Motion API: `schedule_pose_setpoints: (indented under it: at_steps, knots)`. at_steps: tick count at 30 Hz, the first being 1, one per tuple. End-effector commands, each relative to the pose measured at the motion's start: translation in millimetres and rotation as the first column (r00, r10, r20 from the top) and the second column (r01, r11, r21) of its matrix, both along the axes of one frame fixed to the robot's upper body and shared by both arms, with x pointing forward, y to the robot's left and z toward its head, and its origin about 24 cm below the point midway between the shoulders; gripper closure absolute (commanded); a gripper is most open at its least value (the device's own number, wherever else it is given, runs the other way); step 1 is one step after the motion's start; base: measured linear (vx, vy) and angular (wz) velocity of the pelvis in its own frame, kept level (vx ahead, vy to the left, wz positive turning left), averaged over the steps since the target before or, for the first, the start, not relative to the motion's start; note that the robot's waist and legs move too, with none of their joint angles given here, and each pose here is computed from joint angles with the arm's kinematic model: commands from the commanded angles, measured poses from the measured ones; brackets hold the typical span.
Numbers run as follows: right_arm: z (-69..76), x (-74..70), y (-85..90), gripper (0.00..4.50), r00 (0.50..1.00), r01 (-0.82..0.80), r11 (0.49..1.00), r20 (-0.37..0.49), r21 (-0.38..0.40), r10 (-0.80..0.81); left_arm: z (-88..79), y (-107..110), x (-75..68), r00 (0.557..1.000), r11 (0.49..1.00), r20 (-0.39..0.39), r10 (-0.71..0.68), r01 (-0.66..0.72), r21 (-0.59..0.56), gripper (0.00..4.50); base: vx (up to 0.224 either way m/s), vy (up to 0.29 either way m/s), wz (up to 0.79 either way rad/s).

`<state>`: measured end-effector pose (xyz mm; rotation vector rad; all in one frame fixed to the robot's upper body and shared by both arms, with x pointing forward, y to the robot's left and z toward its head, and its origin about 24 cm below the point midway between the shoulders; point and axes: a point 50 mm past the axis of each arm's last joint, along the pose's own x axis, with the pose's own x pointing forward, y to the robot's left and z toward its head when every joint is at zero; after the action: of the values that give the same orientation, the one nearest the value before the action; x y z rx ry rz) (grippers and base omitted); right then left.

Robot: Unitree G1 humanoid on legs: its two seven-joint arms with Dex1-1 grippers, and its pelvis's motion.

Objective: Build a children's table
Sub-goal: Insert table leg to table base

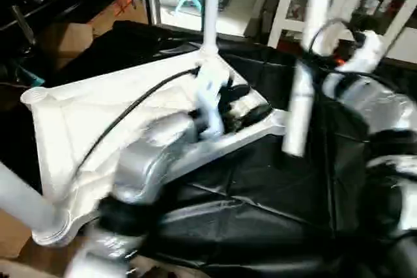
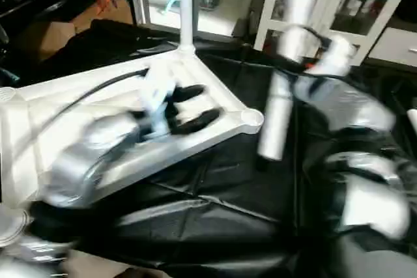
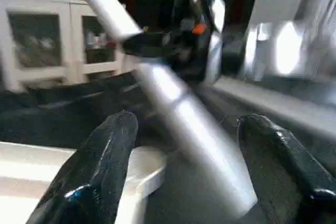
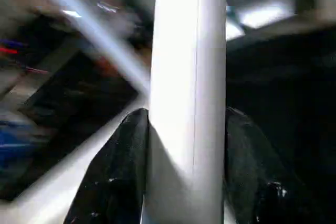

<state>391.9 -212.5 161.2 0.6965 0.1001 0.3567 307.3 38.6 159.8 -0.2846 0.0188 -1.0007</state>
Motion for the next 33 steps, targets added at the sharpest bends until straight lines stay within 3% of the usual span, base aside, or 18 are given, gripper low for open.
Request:
schedule_pose_setpoints:
  at_steps: [1,3,4,5,7,15,19,23,28,31,32,33]
  knots:
    - [13.3,-3.3,-4.0,2.91,0.995,0.003,0.999,0.098,0.04,-0.007,6.0,8,11.7,0.992,0.991,-0.114,0.047,-0.06,-0.122,0.74,0.0,0.0,0.0]
    - [17.1,-4.1,2.2,2.91,0.991,-0.009,0.995,0.133,0.096,-0.004,8.2,5,18.1,0.975,0.97,-0.22,0.029,-0.08,-0.228,0.72,0.0,0.0,0.0]
    - [19.1,-4.3,3.8,2.91,0.989,-0.008,0.993,0.147,0.118,-0.009,6.5,4,19.5,0.97,0.97,-0.241,0.032,-0.088,-0.227,0.72,0.0,0.0,0.0]
    - [24.0,-5.3,7.2,2.91,0.984,-0.013,0.987,0.179,0.161,-0.016,-1.4,2,21.2,0.961,0.979,-0.27,0.055,-0.106,-0.175,0.39,0.0,0.0,0.0]
    - [27.9,-7.4,11.4,2.91,0.978,-0.025,0.979,0.207,0.203,-0.018,-8.0,-1,19.5,0.951,0.984,-0.302,0.066,-0.112,-0.138,0.32,0.0,0.0,0.0]
    - [41.2,-12.5,19.6,2.91,0.958,-0.045,0.952,0.283,0.303,-0.045,-17.5,-20,8.6,0.904,0.98,-0.427,-0.027,-0.06,-0.189,0.0,0.0,0.0,0.0]
    - [36.7,-14.9,27.4,2.91,0.961,-0.07,0.953,0.274,0.296,-0.015,-6.6,-28,2.8,0.888,0.948,-0.432,-0.156,0.012,-0.318,0.0,0.0,0.0,0.0]
    - [36.7,-16.7,34.4,2.91,0.961,-0.091,0.952,0.277,0.291,0.008,-8.6,-29,-1.4,0.898,0.962,-0.405,-0.171,0.063,-0.266,0.0,0.0,0.0,0.0]
    - [35.6,-15.8,36.6,2.91,0.964,-0.079,0.955,0.265,0.286,0.001,-6.3,-30,-7.3,0.895,0.95,-0.382,-0.23,0.122,-0.286,0.0,0.0,0.0,0.0]
    - [35.4,-15.6,37.4,2.91,0.966,-0.068,0.956,0.259,0.284,-0.009,-10.3,-33,-14.1,0.899,0.961,-0.359,-0.251,0.188,-0.203,0.0,0.0,0.0,0.0]
    - [36.6,-15.7,39.0,2.91,0.965,-0.073,0.956,0.262,0.285,-0.005,-16.4,-34,-14.7,0.903,0.972,-0.365,-0.226,0.186,-0.141,0.29,0.0,0.0,0.0]
    - [37.7,-15.7,40.4,2.91,0.964,-0.076,0.954,0.264,0.289,-0.003,-20.6,-34,-13.3,0.908,0.979,-0.369,-0.199,0.171,-0.107,0.29,0.0,0.0,0.0]
